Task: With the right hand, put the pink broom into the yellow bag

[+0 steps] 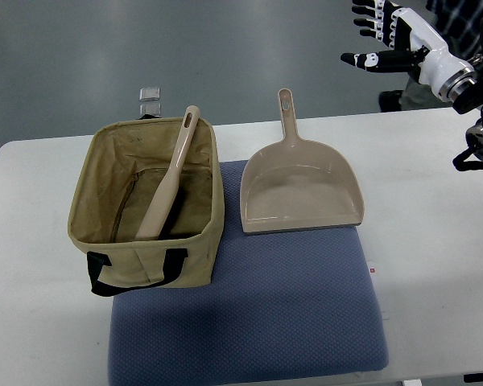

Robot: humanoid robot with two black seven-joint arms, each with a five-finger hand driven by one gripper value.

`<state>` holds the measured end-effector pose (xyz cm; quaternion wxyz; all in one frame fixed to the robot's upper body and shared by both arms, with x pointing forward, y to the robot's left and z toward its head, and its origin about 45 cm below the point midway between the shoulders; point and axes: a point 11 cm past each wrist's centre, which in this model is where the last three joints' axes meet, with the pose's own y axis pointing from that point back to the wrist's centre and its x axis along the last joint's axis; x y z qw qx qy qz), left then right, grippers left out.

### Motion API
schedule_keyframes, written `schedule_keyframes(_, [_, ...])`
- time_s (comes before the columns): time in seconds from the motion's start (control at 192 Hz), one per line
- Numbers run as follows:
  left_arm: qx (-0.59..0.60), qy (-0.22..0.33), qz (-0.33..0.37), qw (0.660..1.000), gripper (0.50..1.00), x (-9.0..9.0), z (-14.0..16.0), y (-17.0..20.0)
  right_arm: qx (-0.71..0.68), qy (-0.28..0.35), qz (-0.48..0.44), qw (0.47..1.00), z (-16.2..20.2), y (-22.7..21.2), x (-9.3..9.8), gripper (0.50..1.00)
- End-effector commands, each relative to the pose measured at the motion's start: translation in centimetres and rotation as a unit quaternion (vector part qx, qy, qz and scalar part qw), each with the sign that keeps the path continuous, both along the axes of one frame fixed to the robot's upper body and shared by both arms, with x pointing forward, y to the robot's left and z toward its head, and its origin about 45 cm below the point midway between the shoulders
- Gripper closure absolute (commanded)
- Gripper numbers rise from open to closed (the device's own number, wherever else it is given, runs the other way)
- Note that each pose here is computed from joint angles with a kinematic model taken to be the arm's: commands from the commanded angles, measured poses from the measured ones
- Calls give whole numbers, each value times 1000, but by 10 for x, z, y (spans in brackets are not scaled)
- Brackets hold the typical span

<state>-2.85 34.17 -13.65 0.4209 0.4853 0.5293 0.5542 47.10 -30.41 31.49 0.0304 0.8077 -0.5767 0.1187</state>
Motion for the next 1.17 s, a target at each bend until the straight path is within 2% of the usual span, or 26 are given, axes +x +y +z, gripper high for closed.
schedule_keyframes(0.0, [0, 0, 0, 1000, 500, 0, 0, 0, 70, 45, -15, 996, -13, -14, 1, 589])
schedule_keyframes(0.13, [0, 0, 0, 1000, 500, 0, 0, 0, 119, 95, -31, 988, -41, -22, 2, 587])
schedule_keyframes(0.302, [0, 0, 0, 1000, 500, 0, 0, 0, 177, 113, -69, 975, -68, -32, 2, 587])
schedule_keyframes(0.562, [0, 0, -1, 1000, 500, 0, 0, 0, 241, 151, -107, 953, -115, -31, -11, 572])
schedule_keyframes(1.165, [0, 0, -1, 1000, 500, 0, 0, 0, 282, 155, -108, 941, -130, -19, -17, 570])
